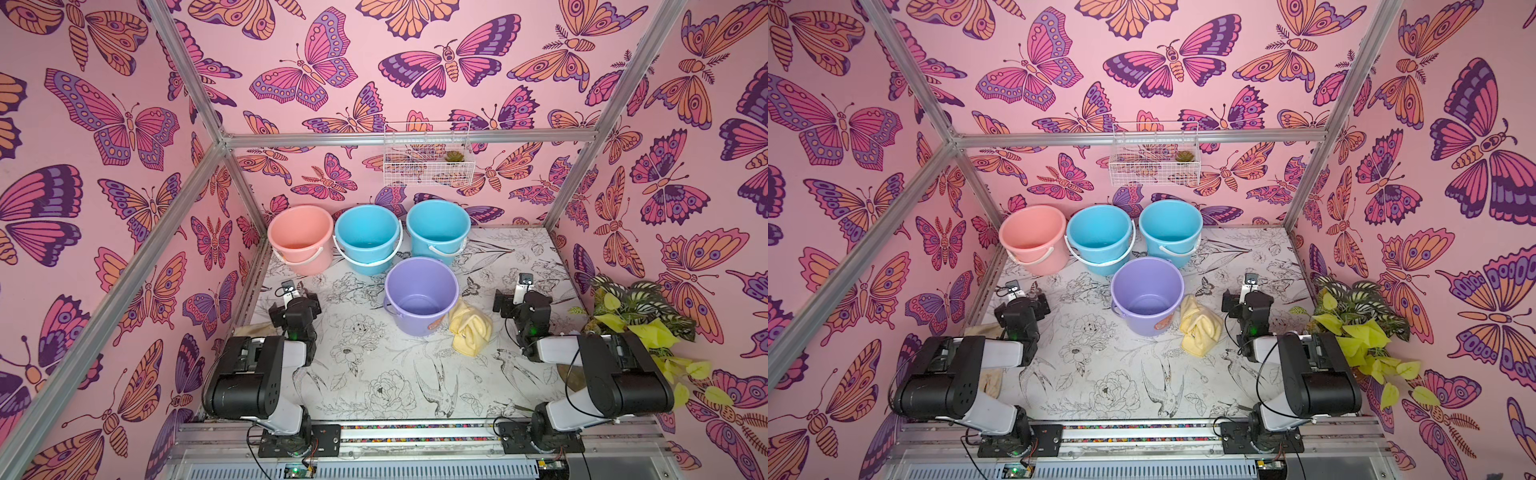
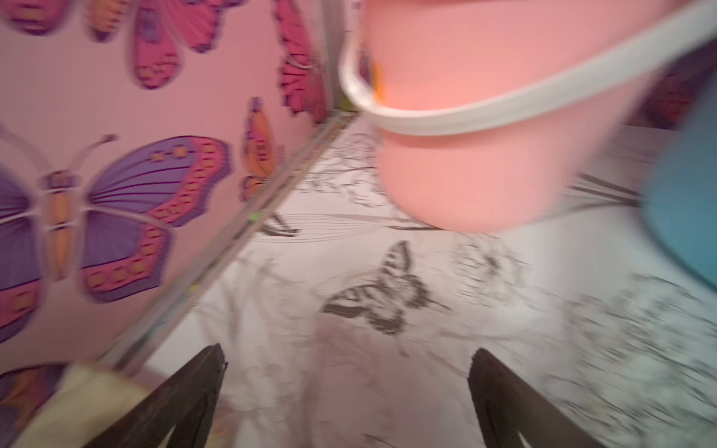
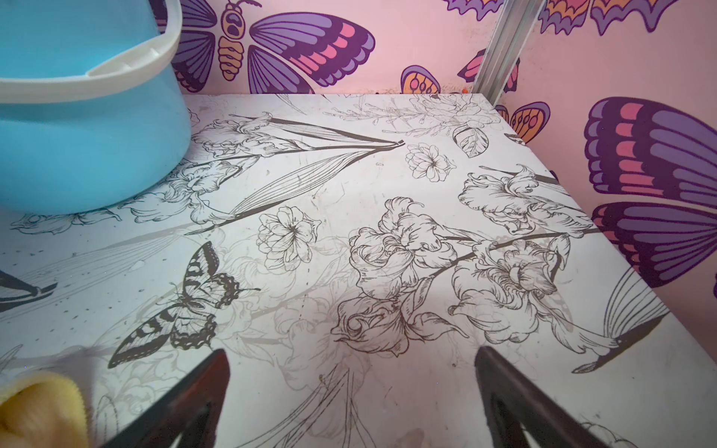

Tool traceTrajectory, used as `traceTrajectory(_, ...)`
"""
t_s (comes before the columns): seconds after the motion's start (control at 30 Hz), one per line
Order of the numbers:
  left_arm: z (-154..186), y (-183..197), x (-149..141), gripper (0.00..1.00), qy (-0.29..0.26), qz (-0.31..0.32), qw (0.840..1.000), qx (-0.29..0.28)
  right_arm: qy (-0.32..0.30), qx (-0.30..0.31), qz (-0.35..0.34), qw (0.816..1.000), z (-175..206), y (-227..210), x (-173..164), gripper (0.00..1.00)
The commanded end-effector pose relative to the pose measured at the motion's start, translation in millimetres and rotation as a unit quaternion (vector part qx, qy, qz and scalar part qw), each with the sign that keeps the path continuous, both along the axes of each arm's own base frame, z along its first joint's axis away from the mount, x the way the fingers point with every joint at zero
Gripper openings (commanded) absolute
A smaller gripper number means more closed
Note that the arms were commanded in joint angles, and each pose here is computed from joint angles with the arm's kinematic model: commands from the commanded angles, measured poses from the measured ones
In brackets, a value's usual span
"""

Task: Wipe the inside of the bucket with a cloth
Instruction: Reset both arms

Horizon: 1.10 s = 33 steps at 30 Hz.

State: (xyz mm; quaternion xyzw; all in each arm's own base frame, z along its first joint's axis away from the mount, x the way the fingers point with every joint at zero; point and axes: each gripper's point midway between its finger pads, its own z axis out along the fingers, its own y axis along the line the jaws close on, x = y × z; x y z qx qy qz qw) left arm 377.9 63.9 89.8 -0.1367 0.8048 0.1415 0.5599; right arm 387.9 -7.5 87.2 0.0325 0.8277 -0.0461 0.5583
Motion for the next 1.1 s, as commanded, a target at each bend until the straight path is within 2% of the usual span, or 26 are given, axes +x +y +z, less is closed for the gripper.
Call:
traceTrajectory(0.0,0.0,-47.9,14.0,1.00,0.000,-0.147,0.989,-0.019,-0.008,0.006,0.000,1.000,8.3,-0.8,4.5,0.99)
traceTrajectory(0.5,0.2,-47.7,14.0,1.00,0.000,-0.146,0.989,-0.019,-0.008,0.007,0.000,1.000,8.3,-0.5,4.6,0.99)
traceTrajectory(0.7,0.5,-47.7,14.0,1.00,-0.001,-0.146,0.989,-0.019,-0.062,0.007,0.014,0.998,16.6,2.9,-12.8,0.99)
traceTrajectory(0.83,0.3,-47.8,14.0,1.00,-0.001,-0.146,0.989,-0.019,-0.003,0.008,-0.001,1.000,7.3,-0.5,5.4,0.99)
traceTrajectory(1.07,-1.8,-51.6,15.8,1.00,0.006,-0.164,0.986,-0.029,-0.008,0.010,-0.004,1.000,8.6,-2.9,5.4,0.99)
